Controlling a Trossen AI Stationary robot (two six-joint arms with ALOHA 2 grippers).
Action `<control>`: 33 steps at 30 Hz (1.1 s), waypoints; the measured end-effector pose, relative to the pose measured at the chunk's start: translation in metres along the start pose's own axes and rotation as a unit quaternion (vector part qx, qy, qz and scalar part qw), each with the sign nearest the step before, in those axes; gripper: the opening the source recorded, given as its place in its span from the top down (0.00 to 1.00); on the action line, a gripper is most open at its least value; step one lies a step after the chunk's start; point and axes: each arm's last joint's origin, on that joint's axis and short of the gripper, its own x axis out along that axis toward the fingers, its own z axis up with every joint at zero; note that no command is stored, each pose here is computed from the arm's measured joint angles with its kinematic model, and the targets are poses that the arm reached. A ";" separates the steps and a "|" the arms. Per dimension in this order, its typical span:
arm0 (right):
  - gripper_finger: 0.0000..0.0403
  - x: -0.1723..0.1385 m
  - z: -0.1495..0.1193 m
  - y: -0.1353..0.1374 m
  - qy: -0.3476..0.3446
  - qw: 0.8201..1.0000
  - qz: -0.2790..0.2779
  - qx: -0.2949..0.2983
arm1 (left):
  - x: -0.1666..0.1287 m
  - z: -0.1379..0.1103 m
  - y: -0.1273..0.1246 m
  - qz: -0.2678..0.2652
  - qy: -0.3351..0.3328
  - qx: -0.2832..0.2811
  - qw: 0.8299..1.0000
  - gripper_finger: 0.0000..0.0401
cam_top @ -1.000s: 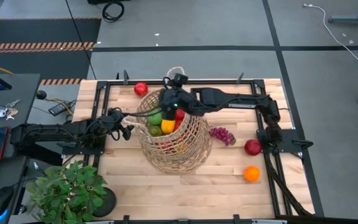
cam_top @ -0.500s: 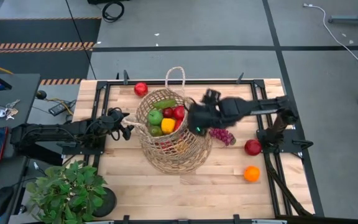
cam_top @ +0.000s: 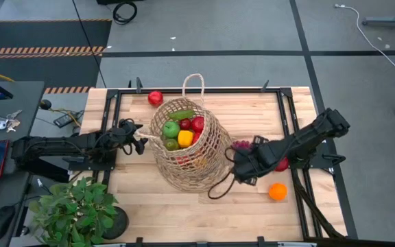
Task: Build produce basket
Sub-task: Put the orange into the basket
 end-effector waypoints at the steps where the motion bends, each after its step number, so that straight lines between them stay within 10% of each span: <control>1: 0.24 0.005 -0.005 0.003 0.015 1.000 0.004 0.005 | 0.000 0.000 0.000 0.000 0.000 0.000 1.000 0.11; 14: 0.10 0.022 -0.053 0.031 0.200 0.974 0.105 -0.024 | 0.000 0.000 0.000 0.000 0.000 0.000 1.000 0.11; 26: 0.13 0.016 -0.099 0.052 0.210 0.916 0.079 -0.333 | 0.000 0.000 0.000 0.000 0.000 0.000 1.000 0.11; 33: 0.13 0.026 -0.126 0.074 0.198 0.889 0.069 -0.407 | 0.000 0.000 0.000 0.000 0.000 0.000 1.000 0.11</control>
